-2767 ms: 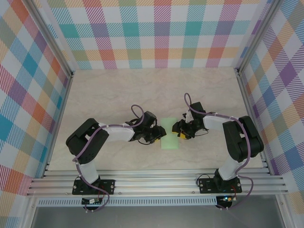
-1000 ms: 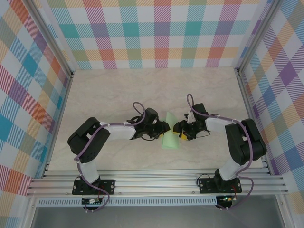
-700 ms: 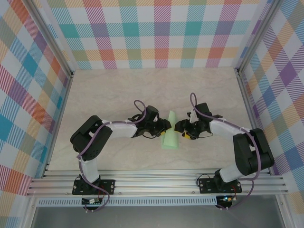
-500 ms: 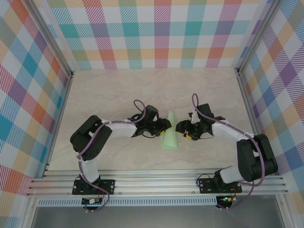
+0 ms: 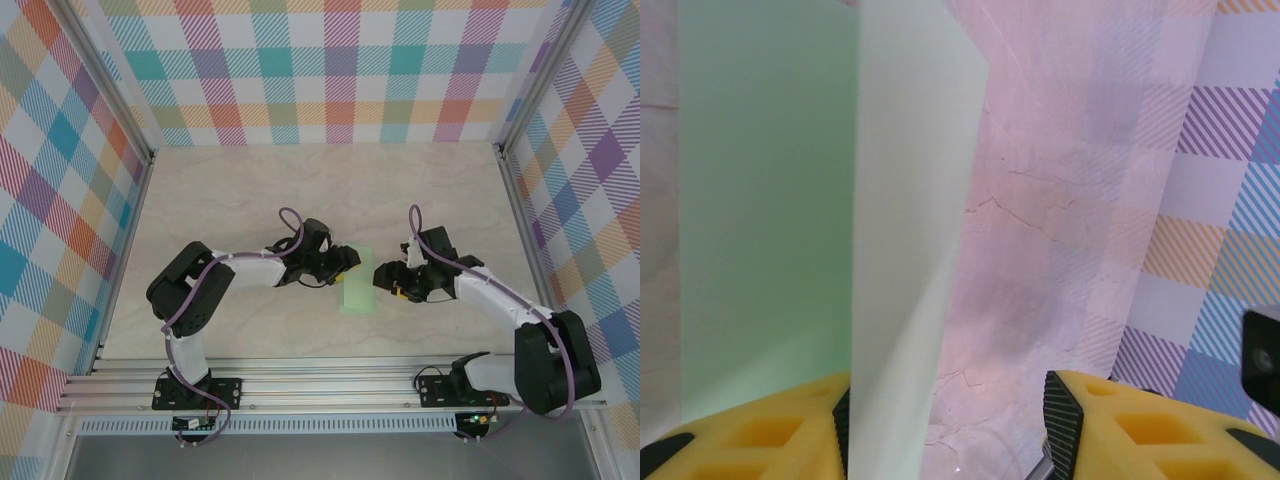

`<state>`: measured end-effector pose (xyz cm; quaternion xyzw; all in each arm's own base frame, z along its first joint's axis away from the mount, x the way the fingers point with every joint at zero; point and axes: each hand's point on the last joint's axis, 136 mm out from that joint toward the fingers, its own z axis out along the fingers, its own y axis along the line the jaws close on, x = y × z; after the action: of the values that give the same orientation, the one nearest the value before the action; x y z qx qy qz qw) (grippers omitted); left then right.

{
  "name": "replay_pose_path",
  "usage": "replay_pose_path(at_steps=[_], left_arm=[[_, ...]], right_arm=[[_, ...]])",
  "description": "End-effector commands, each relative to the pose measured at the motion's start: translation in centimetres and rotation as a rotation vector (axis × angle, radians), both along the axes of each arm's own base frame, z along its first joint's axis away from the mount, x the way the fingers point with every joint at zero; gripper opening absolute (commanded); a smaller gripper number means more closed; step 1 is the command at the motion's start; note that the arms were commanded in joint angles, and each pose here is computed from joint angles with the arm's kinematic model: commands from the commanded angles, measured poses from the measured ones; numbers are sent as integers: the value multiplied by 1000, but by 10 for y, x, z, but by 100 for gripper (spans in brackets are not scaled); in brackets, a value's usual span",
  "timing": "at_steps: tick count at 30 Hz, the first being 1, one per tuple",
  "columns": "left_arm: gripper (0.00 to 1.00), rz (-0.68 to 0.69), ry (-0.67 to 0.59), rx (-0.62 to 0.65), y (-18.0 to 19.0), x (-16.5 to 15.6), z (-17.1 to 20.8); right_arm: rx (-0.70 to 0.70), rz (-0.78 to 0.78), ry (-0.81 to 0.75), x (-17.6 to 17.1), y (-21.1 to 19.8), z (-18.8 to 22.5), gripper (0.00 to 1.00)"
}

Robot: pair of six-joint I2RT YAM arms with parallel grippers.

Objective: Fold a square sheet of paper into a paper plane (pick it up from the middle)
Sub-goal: Fold the triangle a second time at the center of the table.

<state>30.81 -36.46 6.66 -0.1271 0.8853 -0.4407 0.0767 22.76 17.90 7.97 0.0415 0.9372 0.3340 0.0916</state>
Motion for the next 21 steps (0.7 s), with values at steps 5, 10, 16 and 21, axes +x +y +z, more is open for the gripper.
replay_pose_path(at_steps=[5,10,16,21], left_arm=[[48,13,-12,-8,6,6,17],[47,24,2,-19,6,9,17],[47,23,17,-61,-1,11,21],[45,26,21,-92,-5,12,27]], right_arm=[[-205,176,-200,-21,20,3,62],[-326,225,-335,-22,31,4,62],[-424,345,-488,-30,53,9,63],[-513,410,-541,-33,65,3,63]])
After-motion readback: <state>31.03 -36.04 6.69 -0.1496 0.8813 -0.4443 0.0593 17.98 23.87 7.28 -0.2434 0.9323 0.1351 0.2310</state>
